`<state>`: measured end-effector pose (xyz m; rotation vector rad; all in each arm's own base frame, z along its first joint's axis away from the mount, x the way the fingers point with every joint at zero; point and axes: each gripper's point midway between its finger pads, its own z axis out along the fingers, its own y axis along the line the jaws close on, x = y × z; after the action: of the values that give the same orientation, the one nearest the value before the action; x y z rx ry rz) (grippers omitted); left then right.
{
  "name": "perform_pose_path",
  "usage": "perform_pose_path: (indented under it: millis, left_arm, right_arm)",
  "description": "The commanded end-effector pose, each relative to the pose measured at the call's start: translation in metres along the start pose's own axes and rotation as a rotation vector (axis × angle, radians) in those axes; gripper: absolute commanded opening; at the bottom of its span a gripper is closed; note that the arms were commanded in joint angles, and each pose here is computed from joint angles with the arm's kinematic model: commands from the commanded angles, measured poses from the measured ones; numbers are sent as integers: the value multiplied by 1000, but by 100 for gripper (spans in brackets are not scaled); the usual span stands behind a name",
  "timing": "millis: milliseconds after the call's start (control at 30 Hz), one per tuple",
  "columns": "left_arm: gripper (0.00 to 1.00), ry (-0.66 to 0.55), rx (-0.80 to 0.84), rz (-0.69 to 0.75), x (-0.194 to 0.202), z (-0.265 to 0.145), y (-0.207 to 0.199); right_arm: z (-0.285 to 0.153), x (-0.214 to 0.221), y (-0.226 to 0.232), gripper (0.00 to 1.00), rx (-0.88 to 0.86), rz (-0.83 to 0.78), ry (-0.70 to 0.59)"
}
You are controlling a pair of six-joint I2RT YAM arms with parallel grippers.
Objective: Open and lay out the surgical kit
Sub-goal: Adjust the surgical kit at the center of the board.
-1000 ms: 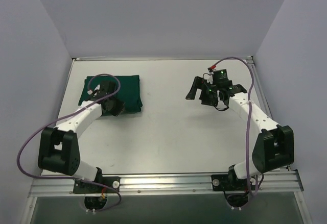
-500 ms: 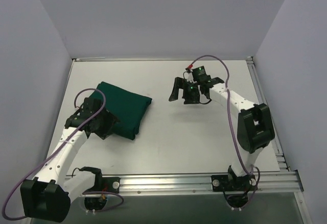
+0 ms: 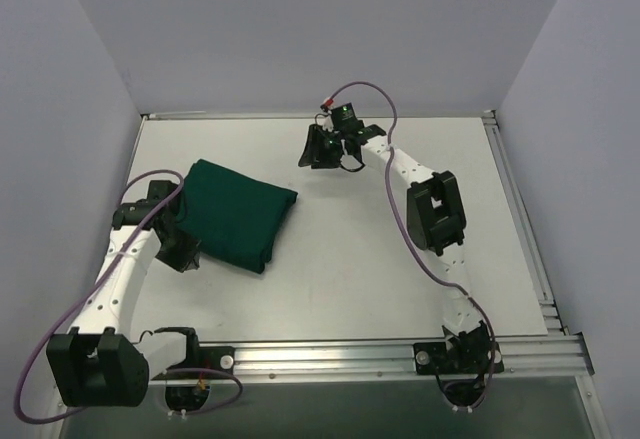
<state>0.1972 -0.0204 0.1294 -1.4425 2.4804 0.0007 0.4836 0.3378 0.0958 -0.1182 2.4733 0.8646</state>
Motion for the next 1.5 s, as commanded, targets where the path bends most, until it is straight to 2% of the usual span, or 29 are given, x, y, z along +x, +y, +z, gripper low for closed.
perform_pose_path:
  millis: [0,67,100,167,267,433,533,600,700,867,1067,1333,1467]
  left_arm:
    - [2,57,-156,-16,8,9,30]
    - [2,83,-221,-63,12,15,34]
    - [2,93,-250,-73,13,15,37]
    - [2,113,-289,-86,13,22,34]
    - [2,147,-302,-119,17,31,26]
    - [2,133,-289,-158,12,53,11]
    - [2,158,-337,-163,13,69,9]
    - [2,175,-360,-201,4,82,5]
    - [2,152,-367,-183,-11,94,-9]
    - [2,184,-392,-93,-23,119,-32]
    - [2,202,-291,83,-35,137,-76]
    - [2,184,-134,437,-6,133,-152]
    - [2,181,-68,565,20,132,-187]
  right_arm:
    - [16,-32,16,37,-65,29,-74]
    - [28,-34,28,22,-124,39,-68]
    - [39,-32,29,18,-141,43,-64]
    - [50,-25,44,10,-185,27,-47]
    - [67,-10,51,6,-207,15,-14]
    - [79,12,56,6,-236,-16,30]
    - [83,21,59,7,-267,-10,60]
    - [85,29,62,8,-273,-5,83]
    - [87,47,59,8,-267,-6,141]
    - [81,75,47,8,-235,-53,204]
    - [63,102,36,6,-217,-46,254]
    - [26,120,34,3,-201,-35,270]
    - [5,141,6,1,-99,19,277]
